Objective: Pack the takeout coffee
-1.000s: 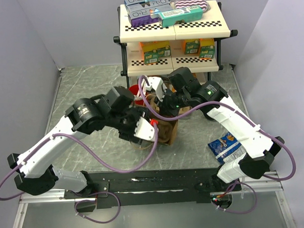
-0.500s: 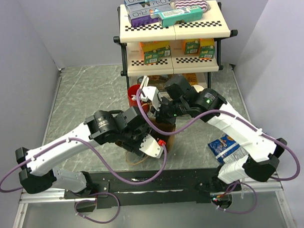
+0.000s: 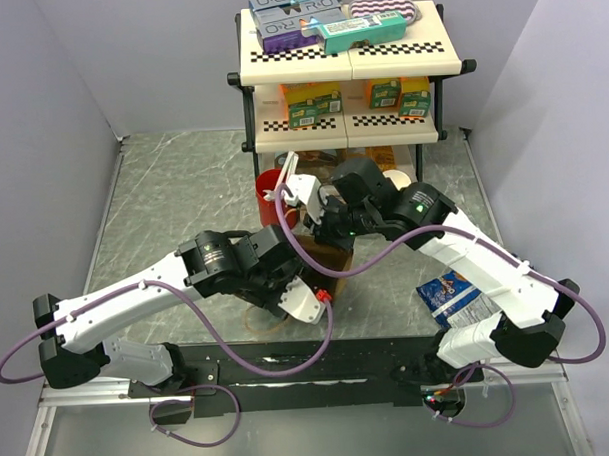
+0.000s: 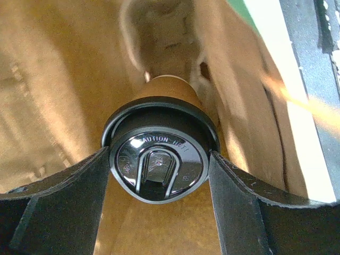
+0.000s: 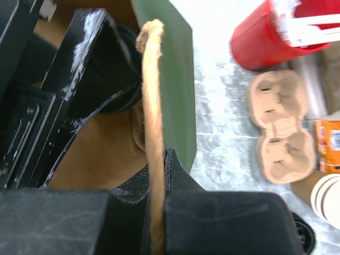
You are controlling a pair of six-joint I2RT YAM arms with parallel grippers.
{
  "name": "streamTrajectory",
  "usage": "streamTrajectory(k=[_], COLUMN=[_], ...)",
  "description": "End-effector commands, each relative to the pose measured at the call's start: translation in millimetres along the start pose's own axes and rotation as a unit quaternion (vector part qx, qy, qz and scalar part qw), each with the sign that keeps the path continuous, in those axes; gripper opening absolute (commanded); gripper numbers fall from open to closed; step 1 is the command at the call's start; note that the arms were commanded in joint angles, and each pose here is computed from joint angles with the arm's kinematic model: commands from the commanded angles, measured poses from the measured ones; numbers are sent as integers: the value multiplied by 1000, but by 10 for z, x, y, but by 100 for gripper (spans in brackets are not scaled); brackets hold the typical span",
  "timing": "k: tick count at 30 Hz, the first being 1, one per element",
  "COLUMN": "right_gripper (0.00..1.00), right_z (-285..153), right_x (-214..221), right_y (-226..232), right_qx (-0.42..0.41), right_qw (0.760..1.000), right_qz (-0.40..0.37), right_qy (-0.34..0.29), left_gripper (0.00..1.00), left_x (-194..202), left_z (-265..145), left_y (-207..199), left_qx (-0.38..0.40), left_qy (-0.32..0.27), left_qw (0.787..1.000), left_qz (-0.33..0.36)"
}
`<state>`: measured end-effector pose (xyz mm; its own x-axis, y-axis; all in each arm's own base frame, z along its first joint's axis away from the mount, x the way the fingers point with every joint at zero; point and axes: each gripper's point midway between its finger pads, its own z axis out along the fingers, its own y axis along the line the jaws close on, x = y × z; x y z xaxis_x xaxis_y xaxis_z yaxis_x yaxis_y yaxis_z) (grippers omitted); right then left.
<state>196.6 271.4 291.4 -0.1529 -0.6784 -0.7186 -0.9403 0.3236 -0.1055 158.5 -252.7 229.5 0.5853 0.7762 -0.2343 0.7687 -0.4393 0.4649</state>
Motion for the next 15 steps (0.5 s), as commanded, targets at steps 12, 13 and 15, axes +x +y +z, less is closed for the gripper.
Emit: streamTrajectory(k=[12,13,15], right_gripper=[0,0,0], right_z=[-162,-158,-117], right_x=[-169,-188,-205], right_y=[107,135,179], right_qx=[29,25,19], right_qw=[996,996,996], right_qz=[-83,-84,-87], right_qy=[-27,-28,-26], left_gripper=[1,1,1], left_x=[227,226,284], left_z=[-7,10,98], left_y=[173,195,149], left_qx=[-105,-112,-109], left_qy=[27,25,38], left_qw=[986,985,986], left_qz=[-129,-128,-123])
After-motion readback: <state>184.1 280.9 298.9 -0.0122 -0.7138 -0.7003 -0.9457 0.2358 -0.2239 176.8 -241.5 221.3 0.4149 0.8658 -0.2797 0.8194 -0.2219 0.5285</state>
